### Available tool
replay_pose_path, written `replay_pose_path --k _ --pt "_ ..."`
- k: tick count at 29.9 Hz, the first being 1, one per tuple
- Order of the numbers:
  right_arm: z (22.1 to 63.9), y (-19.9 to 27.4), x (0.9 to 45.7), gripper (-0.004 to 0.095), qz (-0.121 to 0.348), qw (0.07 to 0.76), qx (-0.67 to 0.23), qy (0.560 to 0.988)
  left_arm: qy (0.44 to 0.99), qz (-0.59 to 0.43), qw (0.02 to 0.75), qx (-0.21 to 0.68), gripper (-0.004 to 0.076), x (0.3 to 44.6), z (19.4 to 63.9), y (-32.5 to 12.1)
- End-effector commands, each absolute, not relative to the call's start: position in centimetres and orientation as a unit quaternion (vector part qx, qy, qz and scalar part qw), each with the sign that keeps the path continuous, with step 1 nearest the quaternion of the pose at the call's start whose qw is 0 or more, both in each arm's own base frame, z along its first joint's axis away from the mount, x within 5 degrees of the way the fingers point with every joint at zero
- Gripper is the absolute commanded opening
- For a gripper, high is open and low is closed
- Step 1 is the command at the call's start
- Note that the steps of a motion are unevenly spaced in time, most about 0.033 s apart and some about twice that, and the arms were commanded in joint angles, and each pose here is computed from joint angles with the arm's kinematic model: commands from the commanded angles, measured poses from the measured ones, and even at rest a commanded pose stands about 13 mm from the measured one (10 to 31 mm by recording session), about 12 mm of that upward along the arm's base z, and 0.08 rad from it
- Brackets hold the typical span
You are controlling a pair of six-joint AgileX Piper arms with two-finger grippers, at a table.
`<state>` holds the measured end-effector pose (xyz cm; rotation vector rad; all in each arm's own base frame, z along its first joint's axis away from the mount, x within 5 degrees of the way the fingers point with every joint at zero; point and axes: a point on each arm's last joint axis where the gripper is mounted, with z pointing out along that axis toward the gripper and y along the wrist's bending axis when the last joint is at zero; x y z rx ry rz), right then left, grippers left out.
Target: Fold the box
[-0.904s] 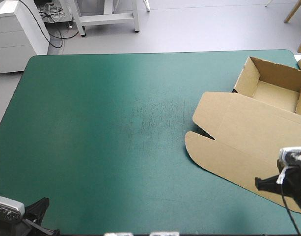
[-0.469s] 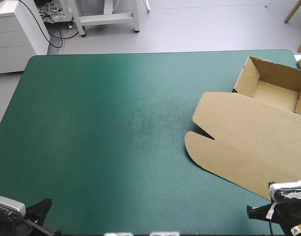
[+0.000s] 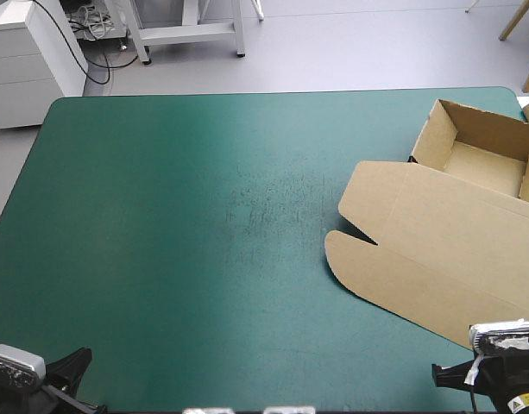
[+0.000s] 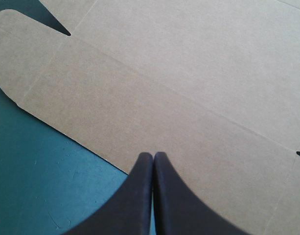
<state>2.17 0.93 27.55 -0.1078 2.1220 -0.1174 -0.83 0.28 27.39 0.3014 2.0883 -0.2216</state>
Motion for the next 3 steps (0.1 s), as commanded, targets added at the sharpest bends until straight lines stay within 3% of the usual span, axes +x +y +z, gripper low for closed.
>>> replay_pose_path --k 1,3 --pt "28.60 0.83 2.49 -0.0016 -0.056 0.513 -0.044 0.855 0.842 -0.105 0.516 0.121 -0.0008 -0.56 28.53 0.07" --pt "28.60 0.83 2.49 -0.0016 -0.056 0.513 -0.044 0.855 0.842 -0.105 0.516 0.121 -0.0008 -0.56 28.53 0.07"
